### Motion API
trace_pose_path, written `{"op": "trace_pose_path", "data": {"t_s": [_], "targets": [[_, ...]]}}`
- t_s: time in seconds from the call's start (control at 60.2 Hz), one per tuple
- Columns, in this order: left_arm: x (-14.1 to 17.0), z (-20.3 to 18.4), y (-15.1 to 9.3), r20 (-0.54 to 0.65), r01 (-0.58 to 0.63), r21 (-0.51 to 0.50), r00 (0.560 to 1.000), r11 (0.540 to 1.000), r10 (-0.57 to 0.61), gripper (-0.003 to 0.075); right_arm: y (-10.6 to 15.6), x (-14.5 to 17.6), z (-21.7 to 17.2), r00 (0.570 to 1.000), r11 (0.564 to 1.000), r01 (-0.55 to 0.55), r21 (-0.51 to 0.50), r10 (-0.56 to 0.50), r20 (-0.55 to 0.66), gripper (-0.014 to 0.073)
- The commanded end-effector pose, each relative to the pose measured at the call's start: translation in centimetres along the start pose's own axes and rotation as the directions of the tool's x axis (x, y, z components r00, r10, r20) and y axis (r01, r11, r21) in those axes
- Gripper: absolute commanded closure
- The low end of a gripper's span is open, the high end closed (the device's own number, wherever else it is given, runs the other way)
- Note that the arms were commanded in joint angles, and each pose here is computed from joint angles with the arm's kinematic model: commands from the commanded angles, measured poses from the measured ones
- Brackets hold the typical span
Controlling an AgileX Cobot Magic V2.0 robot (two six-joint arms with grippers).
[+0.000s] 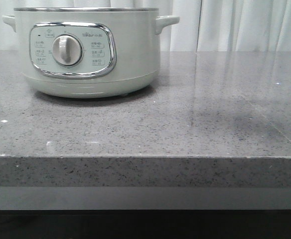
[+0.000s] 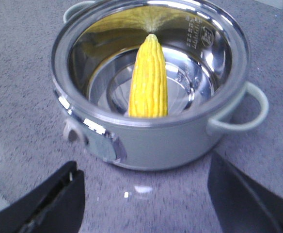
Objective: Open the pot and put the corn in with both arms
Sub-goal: 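Lower the corn into the pot and open the right gripper, then withdraw the right gripper and lower the lid onto the pot with the left gripper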
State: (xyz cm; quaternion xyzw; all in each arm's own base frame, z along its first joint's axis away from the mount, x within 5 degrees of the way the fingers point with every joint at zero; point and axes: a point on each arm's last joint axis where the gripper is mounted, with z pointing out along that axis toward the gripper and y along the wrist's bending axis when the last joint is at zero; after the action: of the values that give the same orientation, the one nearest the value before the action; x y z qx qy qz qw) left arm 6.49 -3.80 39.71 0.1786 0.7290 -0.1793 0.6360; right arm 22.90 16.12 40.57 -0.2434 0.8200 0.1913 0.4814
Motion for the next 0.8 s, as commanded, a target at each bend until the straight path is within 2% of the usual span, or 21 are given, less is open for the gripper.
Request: {"op": "trace_pose_path", "data": {"t_s": [0.0, 0.416, 0.598, 0.781], "targets": [[-2.5, -0.7, 0.0, 0.188, 0.012, 0.000, 0.982, 1.000, -0.011, 0.0479, 0.2, -0.1, -3.7, 0.989, 1.000, 0.000, -0.002, 0.000, 0.145, 0.0046], [-2.5, -0.7, 0.0, 0.188, 0.012, 0.000, 0.982, 1.000, -0.011, 0.0479, 0.2, 7.4, -9.9, 0.967, 0.999, -0.029, -0.018, 0.033, 0.254, 0.0046], [-2.5, -0.7, 0.0, 0.188, 0.012, 0.000, 0.982, 1.000, -0.011, 0.0479, 0.2, 9.0, -12.0, 0.952, 0.999, -0.025, -0.021, 0.030, 0.305, 0.0046], [-2.5, -0.7, 0.0, 0.188, 0.012, 0.000, 0.982, 1.000, -0.011, 0.0479, 0.3, 9.2, -12.7, 0.946, 0.999, -0.022, -0.024, 0.029, 0.324, 0.0046]]}}
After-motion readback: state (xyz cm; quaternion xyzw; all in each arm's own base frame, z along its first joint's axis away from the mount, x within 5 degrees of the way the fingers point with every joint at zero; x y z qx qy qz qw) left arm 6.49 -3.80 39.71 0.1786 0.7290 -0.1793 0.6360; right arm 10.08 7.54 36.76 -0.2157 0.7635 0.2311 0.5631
